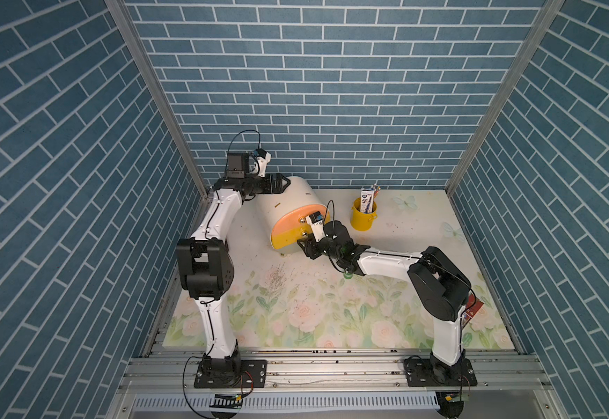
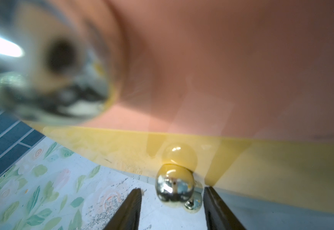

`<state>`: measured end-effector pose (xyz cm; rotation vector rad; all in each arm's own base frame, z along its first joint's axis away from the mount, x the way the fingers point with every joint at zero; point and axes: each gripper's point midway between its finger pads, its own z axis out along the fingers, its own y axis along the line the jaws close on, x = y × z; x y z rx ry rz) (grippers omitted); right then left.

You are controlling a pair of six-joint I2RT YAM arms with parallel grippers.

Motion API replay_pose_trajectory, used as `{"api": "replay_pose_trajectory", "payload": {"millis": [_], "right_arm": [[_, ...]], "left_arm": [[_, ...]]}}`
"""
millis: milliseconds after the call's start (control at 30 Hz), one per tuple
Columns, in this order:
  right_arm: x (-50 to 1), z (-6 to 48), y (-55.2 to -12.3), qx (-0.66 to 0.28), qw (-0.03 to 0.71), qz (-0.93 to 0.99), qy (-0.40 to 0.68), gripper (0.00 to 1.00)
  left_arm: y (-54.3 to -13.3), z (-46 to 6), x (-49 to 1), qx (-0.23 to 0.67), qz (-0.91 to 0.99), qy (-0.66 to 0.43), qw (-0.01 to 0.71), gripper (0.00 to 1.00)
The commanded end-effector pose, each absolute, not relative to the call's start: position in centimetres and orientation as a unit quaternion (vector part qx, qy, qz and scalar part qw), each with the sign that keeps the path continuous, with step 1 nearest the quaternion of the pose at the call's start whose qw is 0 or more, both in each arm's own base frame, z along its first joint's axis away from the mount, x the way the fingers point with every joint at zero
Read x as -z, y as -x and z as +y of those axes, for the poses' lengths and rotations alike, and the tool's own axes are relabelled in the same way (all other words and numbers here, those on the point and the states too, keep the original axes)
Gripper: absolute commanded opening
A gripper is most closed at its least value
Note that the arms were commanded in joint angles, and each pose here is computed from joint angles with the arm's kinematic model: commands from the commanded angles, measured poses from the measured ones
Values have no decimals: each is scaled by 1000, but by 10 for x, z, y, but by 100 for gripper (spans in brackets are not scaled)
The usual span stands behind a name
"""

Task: Put the paint cans in the drawer according to color
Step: Close the drawer in the storage box, then open the drawer in the storage box.

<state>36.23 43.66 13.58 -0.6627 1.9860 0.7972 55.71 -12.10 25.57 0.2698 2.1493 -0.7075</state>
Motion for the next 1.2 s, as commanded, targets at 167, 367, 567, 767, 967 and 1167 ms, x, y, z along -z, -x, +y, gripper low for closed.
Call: {"api": "replay_pose_trajectory", "payload": {"millis": [167, 367, 567, 767, 967, 1167], "right_arm": [[-149, 440, -377, -316, 460, 789, 257, 56], [-138, 429, -375, -297, 464, 796, 252, 56], [-123, 423, -368, -295, 460, 800, 248, 56], [-112, 418, -364, -297, 461, 801, 240, 56], [-98, 414, -368, -286, 472, 803, 226, 56], [-87, 418, -370, -294, 476, 799, 219, 56]], "left_arm": [[-549, -120, -239, 280, 868, -111, 394, 98], [-552, -118, -240, 277, 869, -105, 395, 98], [-554, -116, -239, 278, 870, -102, 394, 98], [-554, -114, -237, 276, 873, -99, 391, 98], [-554, -113, -236, 276, 873, -97, 391, 98], [-557, -112, -235, 275, 875, -96, 387, 98]]}}
